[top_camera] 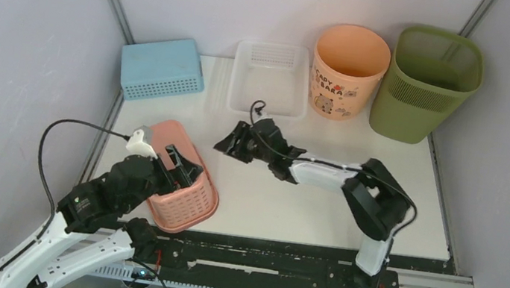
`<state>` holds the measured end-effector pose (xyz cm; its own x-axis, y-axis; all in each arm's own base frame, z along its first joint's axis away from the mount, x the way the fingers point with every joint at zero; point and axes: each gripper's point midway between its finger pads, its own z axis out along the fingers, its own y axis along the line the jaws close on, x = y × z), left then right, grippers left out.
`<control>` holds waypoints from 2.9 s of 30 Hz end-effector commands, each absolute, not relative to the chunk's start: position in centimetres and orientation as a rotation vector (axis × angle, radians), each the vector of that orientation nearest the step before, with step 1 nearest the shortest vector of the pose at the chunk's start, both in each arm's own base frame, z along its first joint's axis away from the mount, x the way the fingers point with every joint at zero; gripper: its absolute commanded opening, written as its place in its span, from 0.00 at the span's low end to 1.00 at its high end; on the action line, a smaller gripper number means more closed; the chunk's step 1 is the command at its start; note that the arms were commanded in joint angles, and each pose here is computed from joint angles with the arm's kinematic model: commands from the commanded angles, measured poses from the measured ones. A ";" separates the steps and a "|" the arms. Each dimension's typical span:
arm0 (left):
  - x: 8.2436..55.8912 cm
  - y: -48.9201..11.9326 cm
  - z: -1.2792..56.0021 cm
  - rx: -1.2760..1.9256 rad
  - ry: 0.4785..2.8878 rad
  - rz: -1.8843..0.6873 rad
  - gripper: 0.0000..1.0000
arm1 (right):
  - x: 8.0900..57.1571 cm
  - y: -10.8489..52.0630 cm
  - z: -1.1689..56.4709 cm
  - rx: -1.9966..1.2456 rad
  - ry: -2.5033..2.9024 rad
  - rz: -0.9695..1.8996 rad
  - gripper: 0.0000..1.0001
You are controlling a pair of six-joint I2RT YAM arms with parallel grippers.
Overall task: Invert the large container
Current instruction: Move the container to the center of the board.
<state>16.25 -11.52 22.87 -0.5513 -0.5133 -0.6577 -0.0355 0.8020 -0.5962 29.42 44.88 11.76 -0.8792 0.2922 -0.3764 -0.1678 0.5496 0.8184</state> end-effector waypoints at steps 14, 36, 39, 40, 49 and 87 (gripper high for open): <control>13.0 -14.0 24.0 -0.371 2.157 -0.917 0.99 | 23.4 37.0 14.1 -0.254 2.272 1.106 0.55; 13.6 -7.6 31.2 -0.479 1.801 -0.859 0.97 | 6.4 52.0 15.1 -1.001 1.874 1.580 0.54; 13.5 -7.4 31.0 -0.482 1.802 -0.860 0.96 | 9.2 54.5 15.2 -0.975 1.875 1.602 0.54; 13.4 -7.3 30.9 -0.489 1.798 -0.860 0.96 | 10.3 55.1 15.4 -0.960 1.869 1.602 0.54; 13.2 -5.5 30.1 -0.539 1.797 -0.789 0.96 | 17.3 63.4 14.8 -1.042 1.899 1.584 0.58; 23.7 1.1 12.8 -1.157 2.042 0.126 0.98 | 20.0 39.0 18.6 -0.688 2.045 1.365 0.61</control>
<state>21.98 -0.32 12.37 -0.3524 -0.6851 -0.6375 -0.7541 0.6113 -0.2401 19.78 39.00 16.42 -0.7428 -0.1256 -0.6577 -0.6473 0.3858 0.6574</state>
